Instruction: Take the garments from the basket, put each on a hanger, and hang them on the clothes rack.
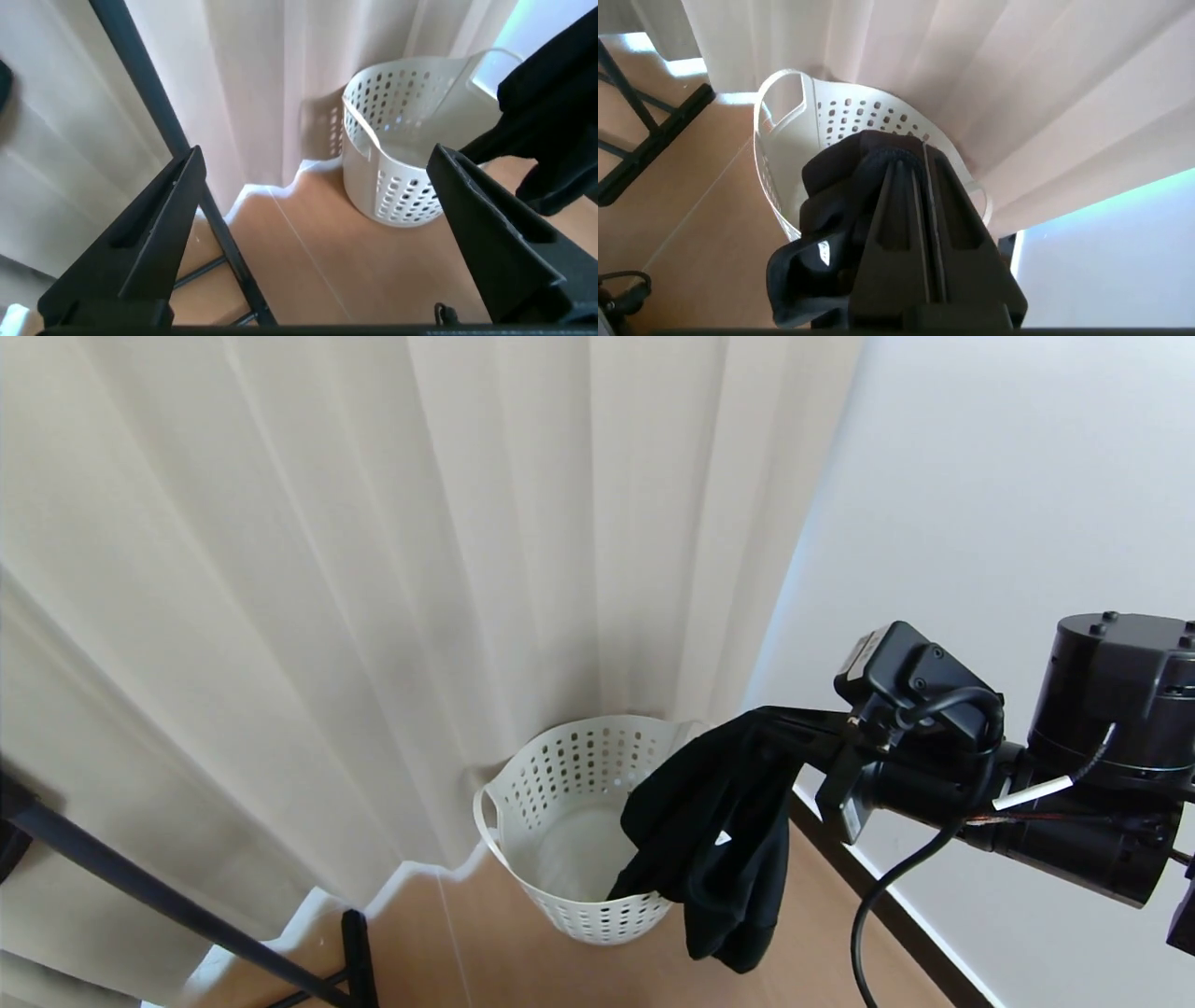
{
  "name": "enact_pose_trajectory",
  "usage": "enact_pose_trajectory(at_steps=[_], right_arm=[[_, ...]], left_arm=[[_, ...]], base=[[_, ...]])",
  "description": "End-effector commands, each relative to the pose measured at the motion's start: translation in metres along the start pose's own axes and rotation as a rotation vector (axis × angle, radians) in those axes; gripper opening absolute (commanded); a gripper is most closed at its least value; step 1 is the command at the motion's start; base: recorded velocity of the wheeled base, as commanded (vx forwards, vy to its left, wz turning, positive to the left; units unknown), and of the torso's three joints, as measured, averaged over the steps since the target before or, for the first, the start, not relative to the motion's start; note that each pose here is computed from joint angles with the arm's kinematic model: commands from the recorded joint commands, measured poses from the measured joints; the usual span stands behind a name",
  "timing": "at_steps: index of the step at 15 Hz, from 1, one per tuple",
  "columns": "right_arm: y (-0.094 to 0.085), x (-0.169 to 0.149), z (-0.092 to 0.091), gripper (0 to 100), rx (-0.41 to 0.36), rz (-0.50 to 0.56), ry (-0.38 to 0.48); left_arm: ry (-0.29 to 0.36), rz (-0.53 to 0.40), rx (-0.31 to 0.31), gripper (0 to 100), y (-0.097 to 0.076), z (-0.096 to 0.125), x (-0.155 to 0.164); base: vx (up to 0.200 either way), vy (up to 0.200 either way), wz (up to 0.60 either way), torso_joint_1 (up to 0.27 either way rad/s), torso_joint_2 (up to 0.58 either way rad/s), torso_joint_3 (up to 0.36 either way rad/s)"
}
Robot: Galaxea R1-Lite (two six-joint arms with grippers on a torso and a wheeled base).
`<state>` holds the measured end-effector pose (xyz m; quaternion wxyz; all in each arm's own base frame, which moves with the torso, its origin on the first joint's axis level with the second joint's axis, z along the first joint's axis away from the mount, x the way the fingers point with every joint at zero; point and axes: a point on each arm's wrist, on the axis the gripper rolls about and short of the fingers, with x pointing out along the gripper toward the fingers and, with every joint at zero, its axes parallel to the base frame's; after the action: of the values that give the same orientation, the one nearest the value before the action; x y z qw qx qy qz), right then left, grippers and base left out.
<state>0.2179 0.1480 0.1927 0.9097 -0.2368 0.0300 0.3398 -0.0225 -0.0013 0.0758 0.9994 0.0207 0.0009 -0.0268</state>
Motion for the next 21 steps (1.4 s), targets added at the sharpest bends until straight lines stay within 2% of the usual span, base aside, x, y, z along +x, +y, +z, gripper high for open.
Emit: enact_pose_trajectory(at_steps=[1,14,21], right_arm=[[0.0012,0.0033,-0.0028,0,-0.001,0.007,0.012],[0.0073,0.0032,-0.0069,0,-0.003,0.029,0.027],[0.0085,0.0055,-0.0098,0,-0.002,0.034,0.038]], left_arm=[[0.002,0.000,0.000,100,0.0000,0.0000,0.0001],[0.002,0.001,0.008,100,0.0000,0.0000,0.0001],[0.002,0.000,0.001,100,0.0000,0.0000,0.0001]], base=[[0.000,0.000,0.00,0.032,-0.40,-0.134],[0.000,0.000,0.00,0.131,-0.47,-0.143],[0.000,0.000,0.00,0.207,-0.53,-0.284]])
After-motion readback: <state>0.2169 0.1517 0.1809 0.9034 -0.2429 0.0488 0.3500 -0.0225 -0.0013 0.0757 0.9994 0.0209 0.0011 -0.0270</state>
